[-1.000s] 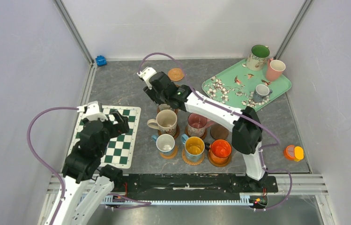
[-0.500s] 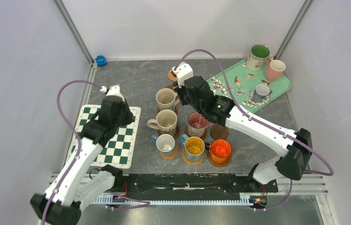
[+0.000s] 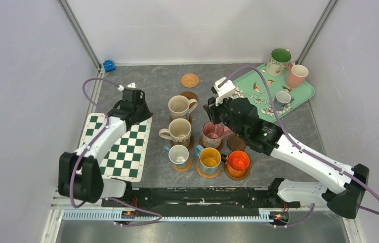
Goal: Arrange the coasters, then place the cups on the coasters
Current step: Pick up the cup from the tray.
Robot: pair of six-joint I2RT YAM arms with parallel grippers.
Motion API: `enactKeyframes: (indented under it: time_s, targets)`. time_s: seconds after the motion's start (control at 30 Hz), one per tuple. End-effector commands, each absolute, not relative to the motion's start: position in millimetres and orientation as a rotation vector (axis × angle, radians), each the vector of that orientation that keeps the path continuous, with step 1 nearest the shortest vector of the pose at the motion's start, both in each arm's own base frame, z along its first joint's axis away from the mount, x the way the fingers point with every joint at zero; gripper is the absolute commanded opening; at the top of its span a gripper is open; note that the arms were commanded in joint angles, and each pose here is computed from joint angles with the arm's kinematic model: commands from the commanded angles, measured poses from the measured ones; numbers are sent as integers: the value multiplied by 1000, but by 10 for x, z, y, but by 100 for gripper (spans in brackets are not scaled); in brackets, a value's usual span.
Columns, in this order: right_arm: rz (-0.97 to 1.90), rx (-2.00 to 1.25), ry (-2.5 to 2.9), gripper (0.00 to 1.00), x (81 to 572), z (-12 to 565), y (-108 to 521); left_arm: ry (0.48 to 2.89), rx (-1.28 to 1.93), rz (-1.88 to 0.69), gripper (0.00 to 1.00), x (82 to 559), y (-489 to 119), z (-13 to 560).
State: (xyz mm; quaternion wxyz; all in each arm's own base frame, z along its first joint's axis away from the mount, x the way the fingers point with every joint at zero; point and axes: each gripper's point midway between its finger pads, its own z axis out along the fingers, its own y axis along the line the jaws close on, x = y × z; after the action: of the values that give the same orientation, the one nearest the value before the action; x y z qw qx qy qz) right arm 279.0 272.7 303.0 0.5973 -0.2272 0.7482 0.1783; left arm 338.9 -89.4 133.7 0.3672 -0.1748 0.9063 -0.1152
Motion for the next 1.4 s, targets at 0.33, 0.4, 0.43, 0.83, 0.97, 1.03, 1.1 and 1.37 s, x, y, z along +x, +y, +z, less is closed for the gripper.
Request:
enactKeyframes:
  time_s: [0.33, 0.4, 0.43, 0.83, 0.97, 1.03, 1.1, 1.37]
  targets:
    - [500, -442, 1643, 25, 2730, 3375, 2692, 2385, -608, -690, 2, 4035, -1291, 653]
    - [495, -434, 1643, 26, 2742, 3384, 2690, 2408, -623, -693, 2, 4064, -1309, 549]
    - [493, -433, 1641, 26, 2749, 3397, 2689, 2417, -626, -697, 2, 4069, -1318, 511]
    - [464, -429, 1642, 26, 2794, 3436, 2685, 2493, -577, -733, 2, 3988, -1559, 225]
    - [447, -433, 1642, 25, 2798, 3422, 2654, 2508, -556, -801, 2, 3970, -1690, 182]
    - [435, -426, 1641, 25, 2806, 3423, 2633, 2523, -554, -805, 2, 3935, -1732, 142]
    - [429, -422, 1639, 25, 2812, 3444, 2621, 2532, -549, -800, 2, 3888, -1772, 122]
    - [407, -404, 1636, 25, 2825, 3470, 2568, 2548, -513, -808, 2, 3811, -1899, 98]
